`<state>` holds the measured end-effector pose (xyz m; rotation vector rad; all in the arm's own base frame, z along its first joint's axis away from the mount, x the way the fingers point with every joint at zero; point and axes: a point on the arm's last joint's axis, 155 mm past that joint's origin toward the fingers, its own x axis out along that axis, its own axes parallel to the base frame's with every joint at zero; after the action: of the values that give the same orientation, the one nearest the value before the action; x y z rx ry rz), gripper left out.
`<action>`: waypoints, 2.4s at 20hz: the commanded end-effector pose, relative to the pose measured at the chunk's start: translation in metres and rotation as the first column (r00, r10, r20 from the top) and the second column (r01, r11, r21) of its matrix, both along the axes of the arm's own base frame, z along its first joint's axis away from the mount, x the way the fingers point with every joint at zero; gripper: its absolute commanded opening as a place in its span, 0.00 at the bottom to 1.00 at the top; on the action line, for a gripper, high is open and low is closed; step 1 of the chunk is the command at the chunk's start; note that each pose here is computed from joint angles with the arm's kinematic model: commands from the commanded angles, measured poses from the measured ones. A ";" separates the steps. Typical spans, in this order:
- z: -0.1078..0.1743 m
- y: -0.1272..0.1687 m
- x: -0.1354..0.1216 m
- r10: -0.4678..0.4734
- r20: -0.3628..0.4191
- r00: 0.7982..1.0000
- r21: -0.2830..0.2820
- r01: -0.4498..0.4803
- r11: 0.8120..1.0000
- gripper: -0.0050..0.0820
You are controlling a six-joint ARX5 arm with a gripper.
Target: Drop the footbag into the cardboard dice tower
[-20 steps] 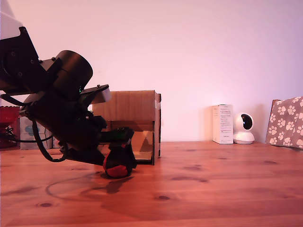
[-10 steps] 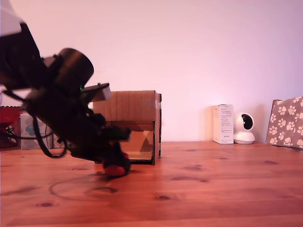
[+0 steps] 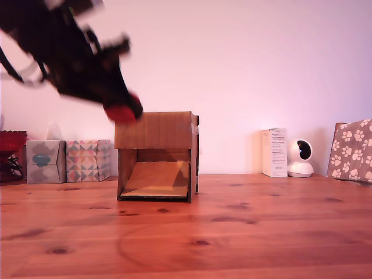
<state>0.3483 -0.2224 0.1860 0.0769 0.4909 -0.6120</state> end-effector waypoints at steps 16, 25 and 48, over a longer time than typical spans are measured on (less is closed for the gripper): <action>0.093 -0.024 0.087 0.084 0.278 0.957 -0.143 -0.045 0.989 0.24; 0.061 -0.027 0.144 0.048 0.039 0.998 -0.014 -0.047 0.999 0.24; 0.066 -0.027 0.085 -0.048 -0.135 0.990 0.082 0.059 0.995 0.03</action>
<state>0.4364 -0.2475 0.2491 0.1288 0.6525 -0.6376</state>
